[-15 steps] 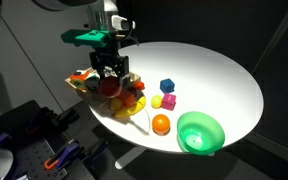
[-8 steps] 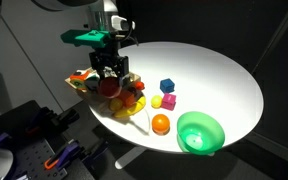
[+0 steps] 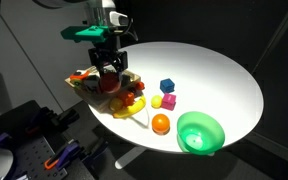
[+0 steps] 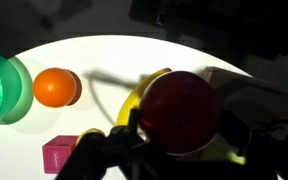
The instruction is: Pick up the red toy apple from the table and drop it into the tray
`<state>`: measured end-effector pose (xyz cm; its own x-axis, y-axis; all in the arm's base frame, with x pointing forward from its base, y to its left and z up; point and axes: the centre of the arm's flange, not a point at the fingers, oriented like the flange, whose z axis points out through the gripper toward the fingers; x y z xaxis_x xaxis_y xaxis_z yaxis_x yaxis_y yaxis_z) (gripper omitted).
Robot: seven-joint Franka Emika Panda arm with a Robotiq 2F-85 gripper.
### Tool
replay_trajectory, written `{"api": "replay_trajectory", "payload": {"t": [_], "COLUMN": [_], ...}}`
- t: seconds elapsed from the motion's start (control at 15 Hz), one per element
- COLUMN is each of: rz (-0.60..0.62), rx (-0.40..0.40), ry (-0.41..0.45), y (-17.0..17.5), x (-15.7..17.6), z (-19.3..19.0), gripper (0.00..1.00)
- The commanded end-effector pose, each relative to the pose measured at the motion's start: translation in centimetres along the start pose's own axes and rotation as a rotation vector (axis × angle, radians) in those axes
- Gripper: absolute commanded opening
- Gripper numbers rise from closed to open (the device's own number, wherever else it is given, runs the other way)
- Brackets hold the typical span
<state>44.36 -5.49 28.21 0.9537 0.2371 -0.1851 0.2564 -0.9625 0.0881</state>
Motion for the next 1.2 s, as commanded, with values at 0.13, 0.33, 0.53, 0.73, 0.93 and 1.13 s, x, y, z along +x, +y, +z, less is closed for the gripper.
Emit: {"api": "replay_trajectory", "payload": {"t": [0.13, 0.33, 0.53, 0.73, 0.93, 1.13], "rz": [-0.024, -0.033, 0.001, 0.064, 0.127, 0.194], "rx": [-0.004, -0.001, 0.008, 0.0, -0.005, -0.011], "ry": [-0.003, -0.007, -0.01, -0.006, -0.012, -0.012], "y": [-2.0, -3.5, -5.5, -7.2, -8.8, -10.2], "x": [2.4, 3.6, 5.0, 6.5, 7.8, 8.9], "z": [-1.8, -2.2, -2.2, -1.8, -1.3, -0.5], "gripper": [0.56, 0.56, 0.56, 0.56, 0.56, 0.56]}}
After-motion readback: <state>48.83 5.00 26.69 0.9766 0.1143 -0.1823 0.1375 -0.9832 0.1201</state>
